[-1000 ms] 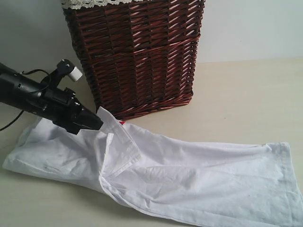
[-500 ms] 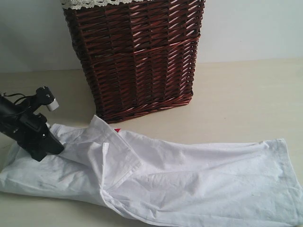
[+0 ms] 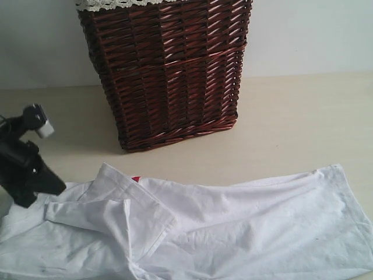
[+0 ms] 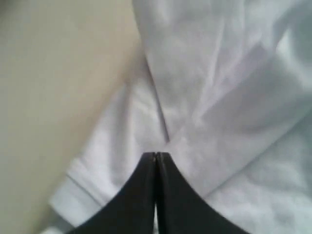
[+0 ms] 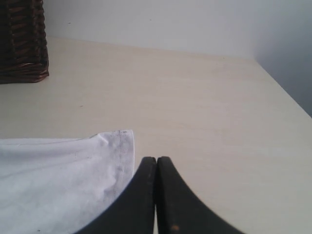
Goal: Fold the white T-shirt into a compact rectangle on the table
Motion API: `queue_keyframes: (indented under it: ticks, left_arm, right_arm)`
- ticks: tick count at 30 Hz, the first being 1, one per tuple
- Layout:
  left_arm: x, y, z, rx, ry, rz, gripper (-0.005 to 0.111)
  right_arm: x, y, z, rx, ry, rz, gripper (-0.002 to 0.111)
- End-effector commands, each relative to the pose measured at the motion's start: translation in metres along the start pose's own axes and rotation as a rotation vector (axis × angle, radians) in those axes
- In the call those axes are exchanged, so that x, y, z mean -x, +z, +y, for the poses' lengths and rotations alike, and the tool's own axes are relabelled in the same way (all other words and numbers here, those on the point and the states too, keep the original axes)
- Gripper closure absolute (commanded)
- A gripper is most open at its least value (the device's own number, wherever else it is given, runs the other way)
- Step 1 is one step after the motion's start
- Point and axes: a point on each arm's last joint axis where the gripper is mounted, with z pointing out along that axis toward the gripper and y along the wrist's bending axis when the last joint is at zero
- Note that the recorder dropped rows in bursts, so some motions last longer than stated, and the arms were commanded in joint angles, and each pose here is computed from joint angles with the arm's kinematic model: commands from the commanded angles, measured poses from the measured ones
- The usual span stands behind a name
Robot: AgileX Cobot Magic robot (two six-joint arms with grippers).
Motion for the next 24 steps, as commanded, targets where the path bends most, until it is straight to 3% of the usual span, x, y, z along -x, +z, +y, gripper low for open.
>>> queue_keyframes:
  ticks: [1, 6, 8, 12, 15, 18, 23, 24]
  left_arm:
    - [0.026, -0.031, -0.005, 0.076, -0.004, -0.140, 0.107]
    - [0.020, -0.039, -0.034, -0.142, 0.046, -0.080, 0.107]
    - [0.009, -0.034, -0.040, -0.178, 0.016, -0.026, 0.107]
    - [-0.010, -0.024, -0.035, -0.067, -0.131, 0.003, 0.107]
    - [-0.028, -0.025, -0.024, 0.044, -0.365, 0.013, 0.101]
    - [-0.043, -0.031, -0.022, 0.034, -0.473, 0.032, 0.076]
    - [-0.056, -0.037, -0.019, 0.038, -0.667, 0.071, 0.002]
    - [-0.058, -0.037, -0.017, 0.068, -0.687, 0.089, 0.002]
  right_arm:
    - [-0.002, 0.000, 0.000, -0.001, -0.010, 0.004, 0.108]
    - [-0.002, 0.000, 0.000, 0.000, -0.008, 0.003, 0.108]
    - [-0.002, 0.000, 0.000, 0.000, -0.008, 0.003, 0.108]
    - [-0.002, 0.000, 0.000, 0.000, -0.008, 0.003, 0.108]
    - [-0.002, 0.000, 0.000, 0.000, -0.008, 0.003, 0.108]
    - [-0.002, 0.000, 0.000, 0.000, -0.008, 0.003, 0.108]
    - [-0.002, 0.000, 0.000, -0.001, -0.010, 0.004, 0.108]
    - [-0.002, 0.000, 0.000, -0.001, -0.010, 0.004, 0.108]
